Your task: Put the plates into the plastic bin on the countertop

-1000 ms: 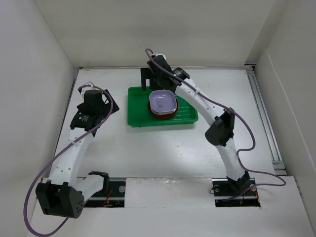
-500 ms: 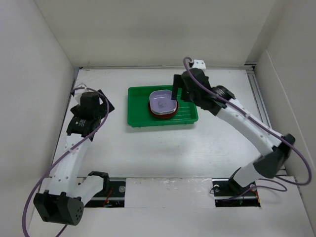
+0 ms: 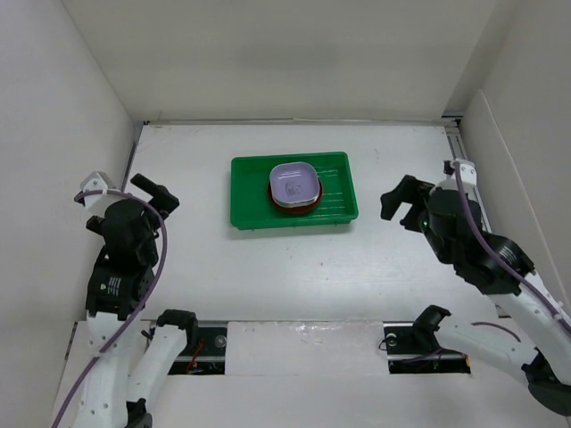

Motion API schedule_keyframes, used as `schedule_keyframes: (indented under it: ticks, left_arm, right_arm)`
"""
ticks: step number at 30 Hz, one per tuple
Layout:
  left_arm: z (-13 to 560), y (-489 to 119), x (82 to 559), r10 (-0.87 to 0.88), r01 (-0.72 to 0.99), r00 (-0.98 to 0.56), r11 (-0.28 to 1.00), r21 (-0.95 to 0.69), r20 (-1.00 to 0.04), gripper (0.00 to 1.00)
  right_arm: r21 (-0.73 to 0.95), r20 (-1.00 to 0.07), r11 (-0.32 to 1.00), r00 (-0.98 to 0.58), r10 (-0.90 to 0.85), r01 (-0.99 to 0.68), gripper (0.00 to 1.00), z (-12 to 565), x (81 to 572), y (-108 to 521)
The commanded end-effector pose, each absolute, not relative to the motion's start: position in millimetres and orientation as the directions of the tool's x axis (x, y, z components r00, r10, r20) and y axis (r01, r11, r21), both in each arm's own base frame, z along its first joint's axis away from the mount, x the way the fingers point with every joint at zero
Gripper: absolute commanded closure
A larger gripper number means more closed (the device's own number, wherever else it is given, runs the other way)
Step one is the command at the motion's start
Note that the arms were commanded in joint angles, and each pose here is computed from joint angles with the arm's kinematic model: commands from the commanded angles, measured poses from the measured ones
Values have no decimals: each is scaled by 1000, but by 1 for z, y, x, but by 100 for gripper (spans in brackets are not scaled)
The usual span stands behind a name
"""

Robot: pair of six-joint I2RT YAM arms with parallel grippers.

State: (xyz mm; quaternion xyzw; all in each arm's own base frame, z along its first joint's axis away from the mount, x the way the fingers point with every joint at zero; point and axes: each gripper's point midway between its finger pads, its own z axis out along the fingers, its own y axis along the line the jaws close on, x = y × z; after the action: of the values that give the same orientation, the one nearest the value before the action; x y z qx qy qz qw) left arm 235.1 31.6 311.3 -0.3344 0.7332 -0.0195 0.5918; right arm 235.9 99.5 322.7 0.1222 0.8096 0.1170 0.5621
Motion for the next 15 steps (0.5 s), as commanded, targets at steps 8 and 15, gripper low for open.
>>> schedule_keyframes:
  ticks: [8, 15]
  left_arm:
    - [306, 33, 211, -532, -420, -3, 770, -481, -847, 0]
    - [302, 34, 212, -536, -431, -2, 763, -483, -844, 0]
  right_arm:
    - [469, -849, 883, -260, 460, 32, 0, 338, 195, 68]
    - [496, -849, 869, -213, 484, 0, 0, 357, 188, 61]
